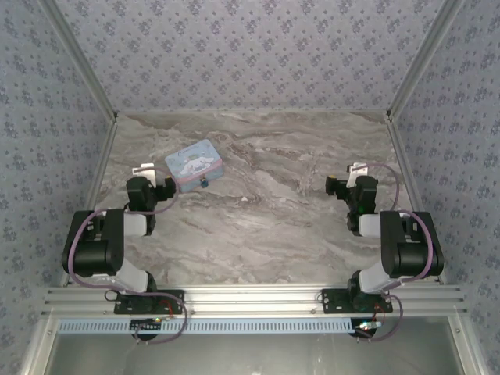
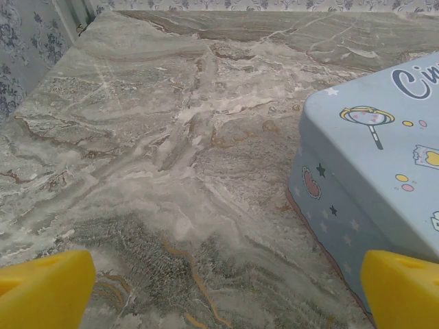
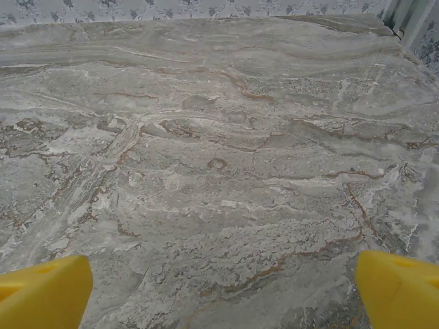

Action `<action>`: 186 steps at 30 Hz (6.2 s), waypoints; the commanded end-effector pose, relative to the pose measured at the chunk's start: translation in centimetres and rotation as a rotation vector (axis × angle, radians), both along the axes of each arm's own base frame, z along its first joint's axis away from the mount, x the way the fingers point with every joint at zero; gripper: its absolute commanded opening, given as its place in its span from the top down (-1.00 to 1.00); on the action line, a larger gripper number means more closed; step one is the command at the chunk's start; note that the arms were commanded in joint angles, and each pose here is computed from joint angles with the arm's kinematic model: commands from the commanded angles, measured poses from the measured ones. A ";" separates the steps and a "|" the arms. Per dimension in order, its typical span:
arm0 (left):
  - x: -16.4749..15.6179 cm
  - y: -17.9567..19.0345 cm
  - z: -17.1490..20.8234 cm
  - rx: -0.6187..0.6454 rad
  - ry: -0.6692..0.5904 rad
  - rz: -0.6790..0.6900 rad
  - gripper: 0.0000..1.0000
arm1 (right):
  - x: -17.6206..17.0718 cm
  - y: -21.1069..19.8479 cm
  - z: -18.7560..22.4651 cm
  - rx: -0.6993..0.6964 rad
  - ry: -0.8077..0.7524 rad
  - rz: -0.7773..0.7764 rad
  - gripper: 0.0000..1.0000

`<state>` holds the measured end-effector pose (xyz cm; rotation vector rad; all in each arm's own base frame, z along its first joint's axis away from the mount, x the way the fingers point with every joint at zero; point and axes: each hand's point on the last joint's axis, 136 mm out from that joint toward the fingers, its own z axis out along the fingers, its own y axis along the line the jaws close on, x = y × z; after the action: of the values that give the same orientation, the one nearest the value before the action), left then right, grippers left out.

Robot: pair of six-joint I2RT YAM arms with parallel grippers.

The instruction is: Unlock the padlock with the key

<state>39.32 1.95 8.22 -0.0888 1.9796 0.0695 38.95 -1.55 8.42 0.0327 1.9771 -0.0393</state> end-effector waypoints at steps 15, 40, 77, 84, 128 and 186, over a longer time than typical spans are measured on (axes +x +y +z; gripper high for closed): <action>0.5 -0.5 0.7 -0.009 -0.018 -0.018 -0.99 | 0.3 -0.1 0.0 -0.007 0.003 0.007 -1.00; -5.8 -7.9 11.8 -0.557 0.005 -0.081 -0.99 | -10.5 10.0 5.2 0.184 0.553 0.206 -0.93; -7.1 -19.9 10.7 -0.593 0.074 -0.322 -0.99 | -12.6 13.0 -5.6 0.045 0.991 0.090 0.10; -7.1 -19.8 10.7 -0.589 0.077 -0.318 -0.99 | -12.7 12.8 -6.2 0.013 1.003 0.068 0.25; -7.7 -22.1 16.8 -0.815 0.003 -0.423 -0.99 | -9.3 18.7 1.6 0.848 0.671 0.209 1.00; -7.3 -41.1 17.4 -1.258 0.310 -0.559 0.35 | -6.5 22.0 16.8 1.229 0.114 0.175 1.00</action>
<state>31.98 -38.07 23.68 -0.3673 2.0295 -1.5350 32.15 20.50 23.13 0.6659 1.8710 1.2928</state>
